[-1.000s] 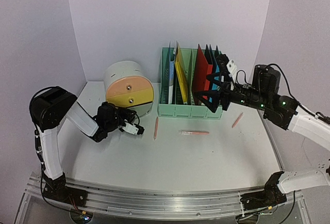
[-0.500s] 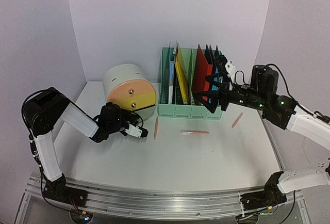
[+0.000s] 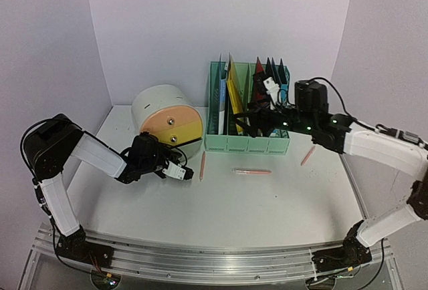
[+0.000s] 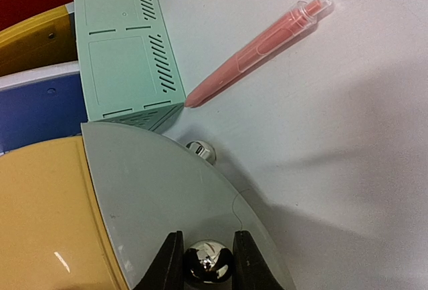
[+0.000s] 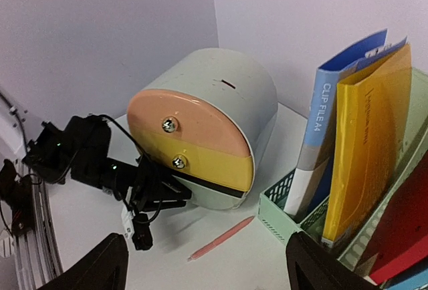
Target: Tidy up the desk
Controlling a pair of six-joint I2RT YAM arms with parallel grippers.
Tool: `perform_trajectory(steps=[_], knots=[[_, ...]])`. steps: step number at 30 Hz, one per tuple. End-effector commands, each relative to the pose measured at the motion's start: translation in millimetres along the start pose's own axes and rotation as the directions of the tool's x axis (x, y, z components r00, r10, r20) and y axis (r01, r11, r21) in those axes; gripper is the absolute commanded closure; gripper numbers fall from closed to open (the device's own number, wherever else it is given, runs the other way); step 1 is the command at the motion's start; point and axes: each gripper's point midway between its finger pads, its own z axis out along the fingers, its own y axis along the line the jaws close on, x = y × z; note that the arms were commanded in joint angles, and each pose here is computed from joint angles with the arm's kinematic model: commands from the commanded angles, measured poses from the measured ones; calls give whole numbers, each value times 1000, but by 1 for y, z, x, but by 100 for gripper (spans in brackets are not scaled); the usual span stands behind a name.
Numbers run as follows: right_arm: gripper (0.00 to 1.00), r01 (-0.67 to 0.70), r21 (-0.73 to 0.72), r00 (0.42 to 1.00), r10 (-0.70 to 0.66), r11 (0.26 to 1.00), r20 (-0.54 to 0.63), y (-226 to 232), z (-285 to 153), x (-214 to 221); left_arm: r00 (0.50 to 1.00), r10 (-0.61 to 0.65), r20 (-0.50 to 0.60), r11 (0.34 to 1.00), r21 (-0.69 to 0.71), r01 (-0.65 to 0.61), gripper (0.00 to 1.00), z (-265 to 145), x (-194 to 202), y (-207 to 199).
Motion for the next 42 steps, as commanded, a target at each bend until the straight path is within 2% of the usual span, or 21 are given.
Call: perform_trajectory(steps=[1,2,4,8,14,21,37,40,42], knots=[[19,-145,4,989,145,989,8,6,65,-13,999,-25,26,998,65,24,96,-1,-6,-16],[20,-163,-13,987,163,987,1,12,78,-13,999,-20,27,998,61,18,96,-1,-6,-17],[31,-215,-5,977,214,977,-10,14,105,-9,1000,-14,22,998,61,12,96,-1,-5,-19],[64,-338,-36,940,339,940,29,22,146,-13,999,-12,29,998,61,11,96,-4,-6,-20],[99,-472,-42,875,474,880,103,11,191,-4,999,-6,35,999,49,4,97,-1,-7,-18],[100,-526,-47,844,528,849,98,9,237,27,999,1,42,1000,31,-2,97,-2,-8,-12],[100,-607,-27,780,603,794,168,16,261,38,996,-4,93,1000,8,3,97,-3,-35,-3],[100,-608,-20,779,602,793,177,14,260,38,996,-45,77,998,49,41,98,-6,-39,-10],[100,-613,-19,776,607,790,175,14,260,40,990,-131,53,987,95,126,97,-8,-44,-12]])
